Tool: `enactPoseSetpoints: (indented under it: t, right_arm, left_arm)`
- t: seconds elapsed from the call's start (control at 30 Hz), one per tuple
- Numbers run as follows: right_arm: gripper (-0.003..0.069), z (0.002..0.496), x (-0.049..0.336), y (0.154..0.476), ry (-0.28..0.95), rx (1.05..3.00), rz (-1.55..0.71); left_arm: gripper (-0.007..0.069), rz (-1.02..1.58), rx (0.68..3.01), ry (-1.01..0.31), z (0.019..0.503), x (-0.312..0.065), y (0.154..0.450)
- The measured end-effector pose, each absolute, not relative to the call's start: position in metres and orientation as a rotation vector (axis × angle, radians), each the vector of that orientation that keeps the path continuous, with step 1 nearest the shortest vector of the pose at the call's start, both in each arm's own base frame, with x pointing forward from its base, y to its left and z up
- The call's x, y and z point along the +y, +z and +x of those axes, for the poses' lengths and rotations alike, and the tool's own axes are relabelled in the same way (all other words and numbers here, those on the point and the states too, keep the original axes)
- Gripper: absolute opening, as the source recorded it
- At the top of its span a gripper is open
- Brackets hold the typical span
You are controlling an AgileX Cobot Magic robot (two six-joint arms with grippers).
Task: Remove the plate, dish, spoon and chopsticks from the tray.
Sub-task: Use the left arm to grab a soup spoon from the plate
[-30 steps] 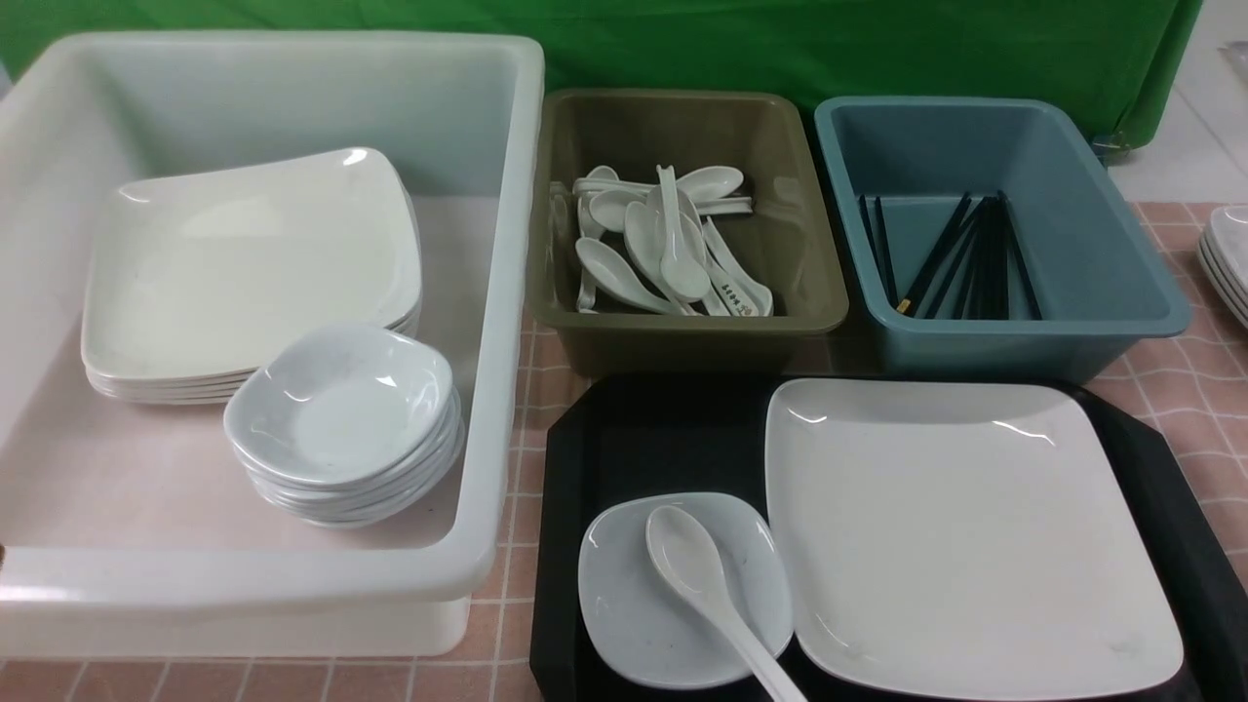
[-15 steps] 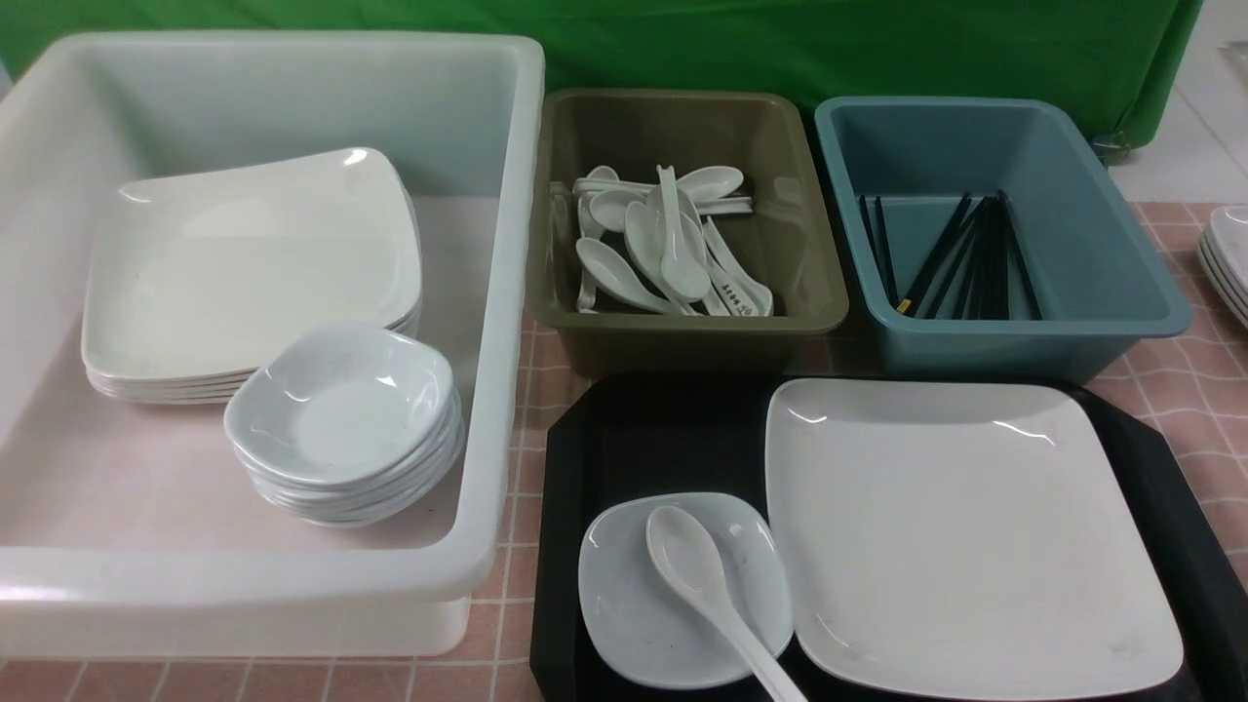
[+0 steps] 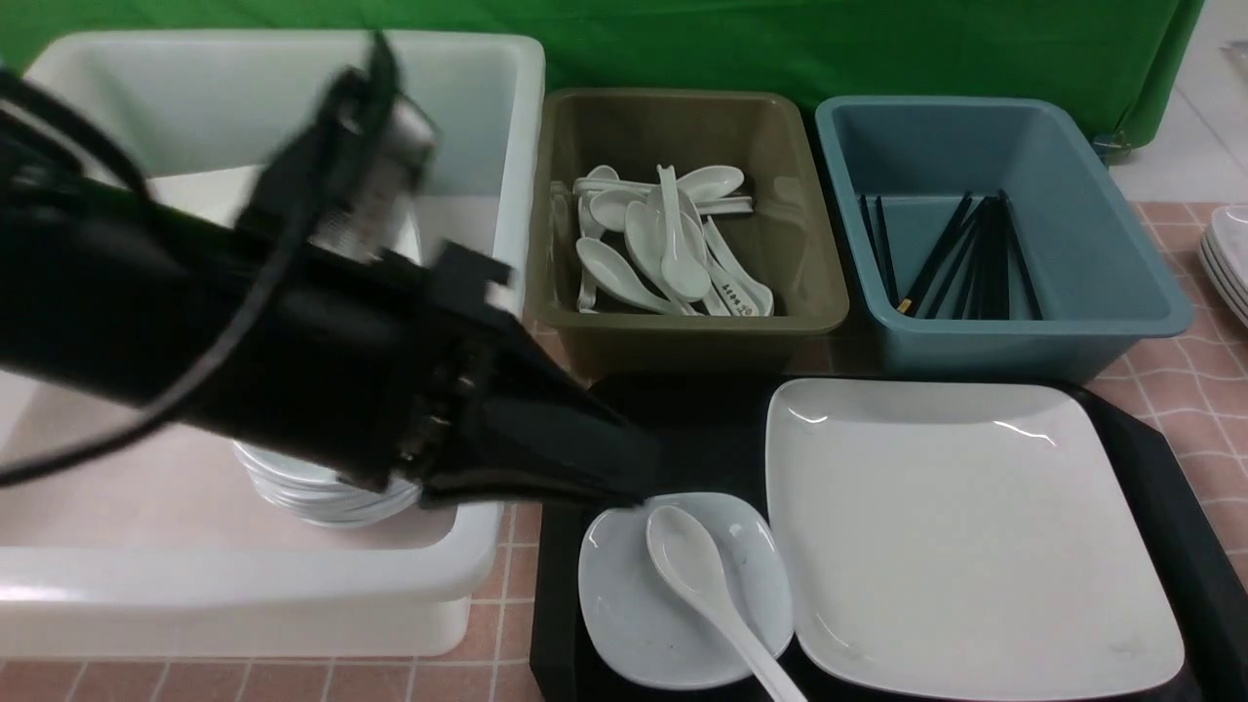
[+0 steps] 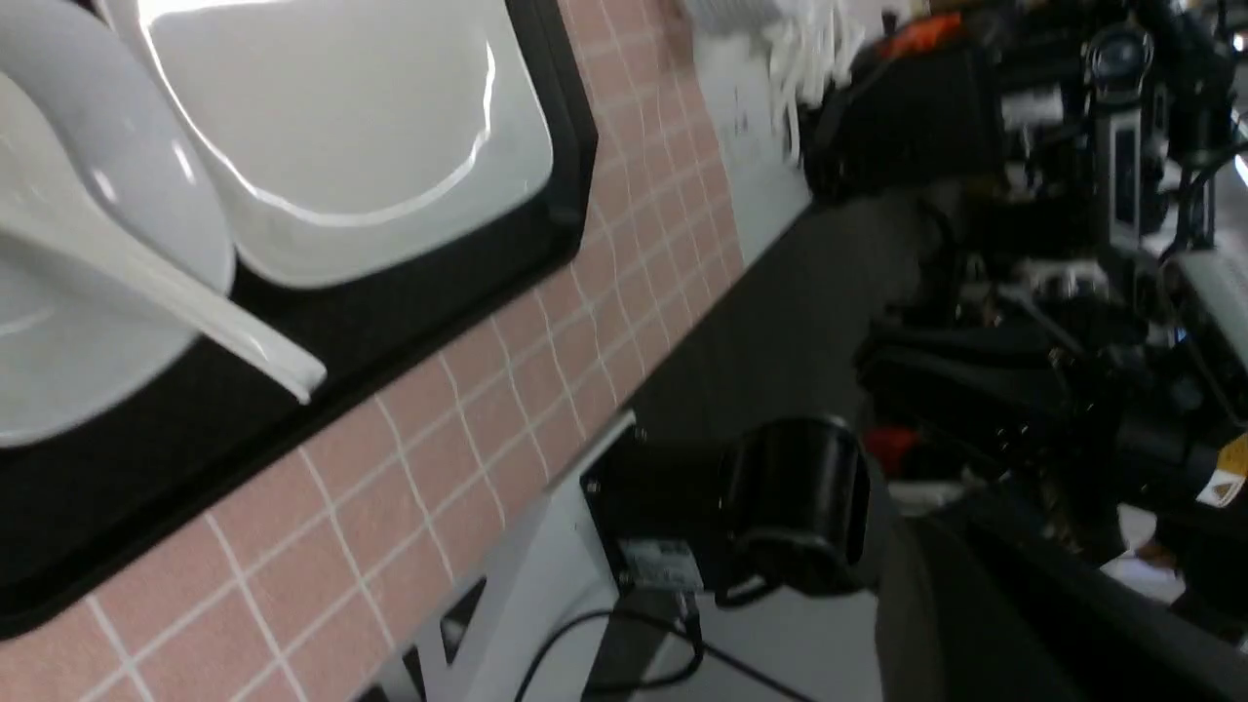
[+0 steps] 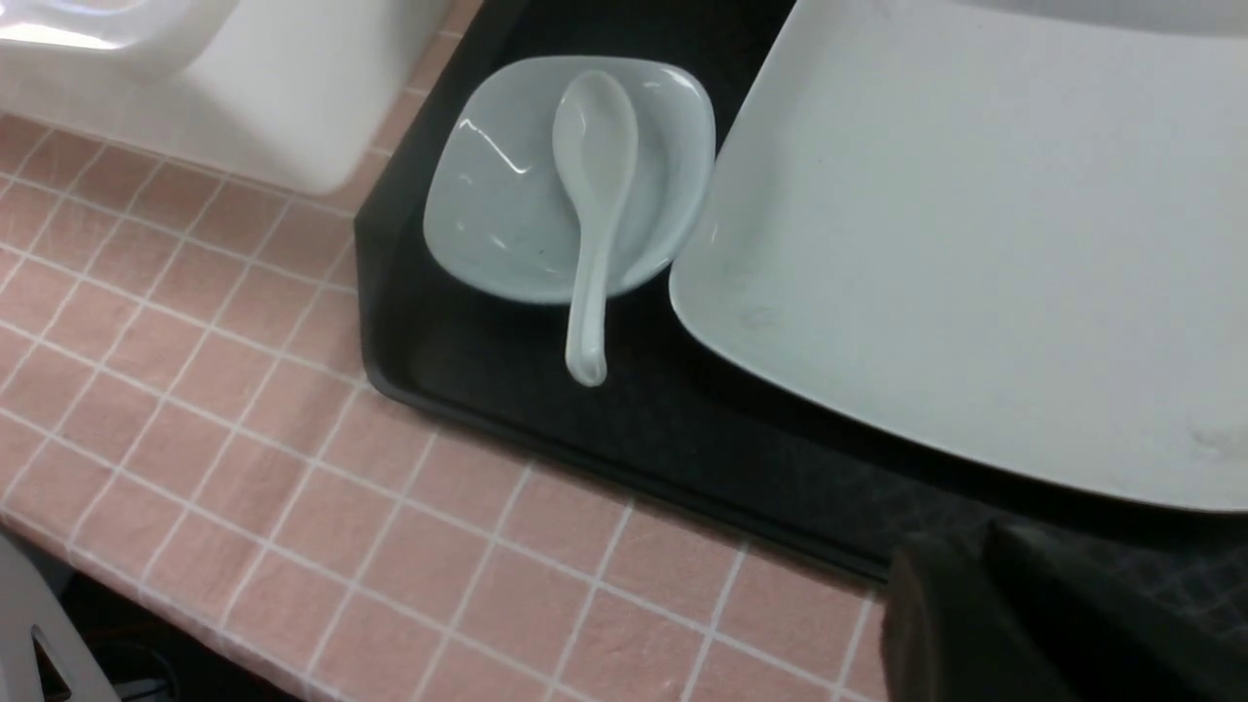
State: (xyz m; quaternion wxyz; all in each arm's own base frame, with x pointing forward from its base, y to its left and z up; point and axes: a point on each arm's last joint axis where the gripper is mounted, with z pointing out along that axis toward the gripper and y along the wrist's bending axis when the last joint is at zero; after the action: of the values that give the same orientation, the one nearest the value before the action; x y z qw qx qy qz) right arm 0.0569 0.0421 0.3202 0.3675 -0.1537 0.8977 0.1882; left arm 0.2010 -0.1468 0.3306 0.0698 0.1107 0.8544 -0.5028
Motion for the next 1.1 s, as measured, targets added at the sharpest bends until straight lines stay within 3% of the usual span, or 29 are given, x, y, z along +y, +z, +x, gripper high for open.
enactPoseSetpoints:
  t: [0.1,0.23,0.27,0.3,0.4,0.7,0.93,1.1]
  right_arm:
    - [0.0115,0.057,0.042,0.320,0.478,2.302,-0.408]
    - [0.0122,0.057,0.042,0.320,0.474,2.299,-0.416]
    - [0.0122,0.057,0.042,0.320,0.474,2.299,-0.416]
    - [0.0125,0.057,0.042,0.320,0.473,2.299,-0.418]
    - [0.0132,0.057,0.042,0.320,0.470,2.297,-0.424]
    - [0.0140,0.057,0.042,0.320,0.469,2.294,-0.427]
    - [0.0150,0.057,0.042,0.321,0.470,2.290,-0.427]
    - [0.0160,0.058,0.042,0.321,0.470,2.287,-0.425]
  left_arm:
    - [0.0023,0.373,2.741,-1.398,0.202,-0.178,0.306]
    - [0.0101,0.441,2.965,-1.036,0.203,-0.221,0.268]
    - [0.0106,0.448,2.966,-1.035,0.204,-0.224,0.267]
    - [0.0148,0.450,3.009,-0.920,0.209,-0.234,0.257]
    - [0.0232,0.448,3.040,-0.785,0.222,-0.252,0.244]
    - [0.0425,0.264,3.160,-0.575,0.259,-0.278,0.190]
    - [0.0446,0.196,3.116,-0.504,0.269,-0.279,0.180]
    - [0.0420,0.143,3.030,-0.467,0.278,-0.278,0.180]
